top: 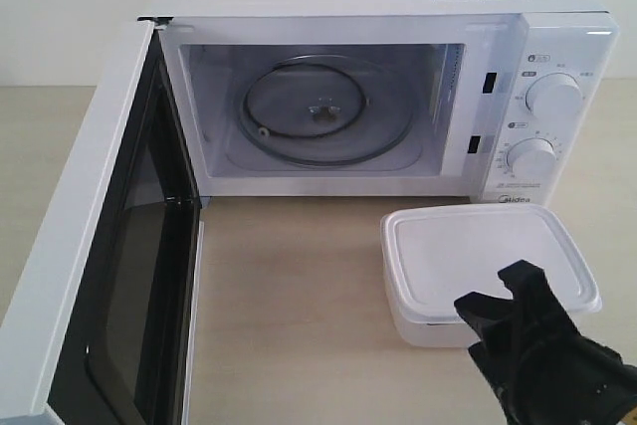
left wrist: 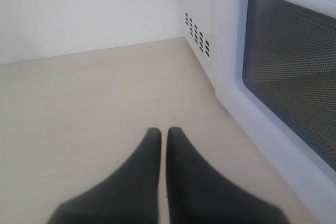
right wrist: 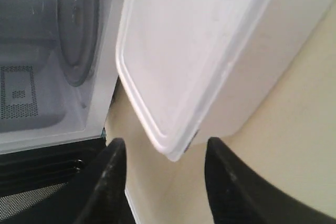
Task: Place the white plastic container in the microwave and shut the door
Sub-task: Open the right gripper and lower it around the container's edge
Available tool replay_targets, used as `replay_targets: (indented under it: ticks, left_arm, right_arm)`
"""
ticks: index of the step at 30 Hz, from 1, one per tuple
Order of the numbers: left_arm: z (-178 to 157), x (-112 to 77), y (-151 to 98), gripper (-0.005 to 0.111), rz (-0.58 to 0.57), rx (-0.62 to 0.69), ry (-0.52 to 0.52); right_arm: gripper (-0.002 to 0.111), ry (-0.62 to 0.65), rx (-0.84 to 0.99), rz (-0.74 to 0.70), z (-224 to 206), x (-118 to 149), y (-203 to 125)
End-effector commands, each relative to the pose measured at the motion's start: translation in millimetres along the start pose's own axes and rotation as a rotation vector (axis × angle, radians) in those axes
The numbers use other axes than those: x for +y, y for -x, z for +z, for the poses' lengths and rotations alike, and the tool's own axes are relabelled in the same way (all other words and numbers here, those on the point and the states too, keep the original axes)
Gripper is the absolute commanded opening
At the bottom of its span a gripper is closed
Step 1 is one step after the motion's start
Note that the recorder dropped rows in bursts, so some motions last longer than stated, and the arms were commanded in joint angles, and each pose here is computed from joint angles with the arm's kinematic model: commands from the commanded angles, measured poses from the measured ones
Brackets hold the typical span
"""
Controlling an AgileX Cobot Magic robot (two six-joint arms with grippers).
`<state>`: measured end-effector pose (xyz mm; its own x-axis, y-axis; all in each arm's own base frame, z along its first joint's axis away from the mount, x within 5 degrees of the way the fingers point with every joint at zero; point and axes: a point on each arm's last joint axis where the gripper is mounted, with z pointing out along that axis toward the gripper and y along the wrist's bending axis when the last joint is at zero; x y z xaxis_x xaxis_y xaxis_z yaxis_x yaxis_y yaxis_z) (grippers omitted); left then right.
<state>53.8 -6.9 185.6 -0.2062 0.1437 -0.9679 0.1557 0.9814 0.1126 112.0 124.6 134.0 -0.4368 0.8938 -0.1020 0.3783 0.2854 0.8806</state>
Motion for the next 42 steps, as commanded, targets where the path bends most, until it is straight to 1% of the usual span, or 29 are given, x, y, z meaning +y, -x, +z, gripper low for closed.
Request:
replay_targets:
  ticks: [1,4,8,19,24,27,32,37,42]
  left_arm:
    - [0.1,0.1,-0.9,0.004,0.001,0.001,0.004]
    - [0.1,0.1,-0.9,0.004,0.001,0.001,0.004]
    - [0.1,0.1,-0.9,0.004,0.001,0.001,0.004]
    - [0.1,0.1,-0.9,0.004,0.004,0.001,0.004]
    - [0.1,0.1,-0.9,0.004,0.004,0.001,0.004]
    - [0.1,0.1,-0.9,0.004,0.004,0.001,0.004]
    - [0.1,0.1,-0.9,0.004,0.004,0.001,0.004]
    - [0.1,0.1,-0.9,0.004,0.004,0.001,0.004]
    - [0.1,0.1,-0.9,0.004,0.004,0.001,0.004]
  right_arm:
    - [0.046,-0.005,-0.012,0.017,-8.0,-13.6,10.8]
    - [0.046,0.023,-0.045,0.020,-9.8,-13.7,16.3]
    - [0.046,-0.027,-0.079,0.045,-10.0,-18.3,19.2]
    - [0.046,-0.066,-0.155,0.095,-9.2,-23.3,24.6]
    - [0.046,-0.039,-0.173,0.103,-8.9,-21.4,26.2]
    - [0.046,-0.049,-0.189,0.120,-9.2,-22.5,27.4]
    - [0.046,-0.067,-0.188,0.120,-7.8,-22.0,25.3]
    - [0.046,-0.051,-0.182,0.102,-1.7,-11.7,16.9]
    - [0.046,-0.091,-0.193,0.122,-0.4,-12.6,15.0]
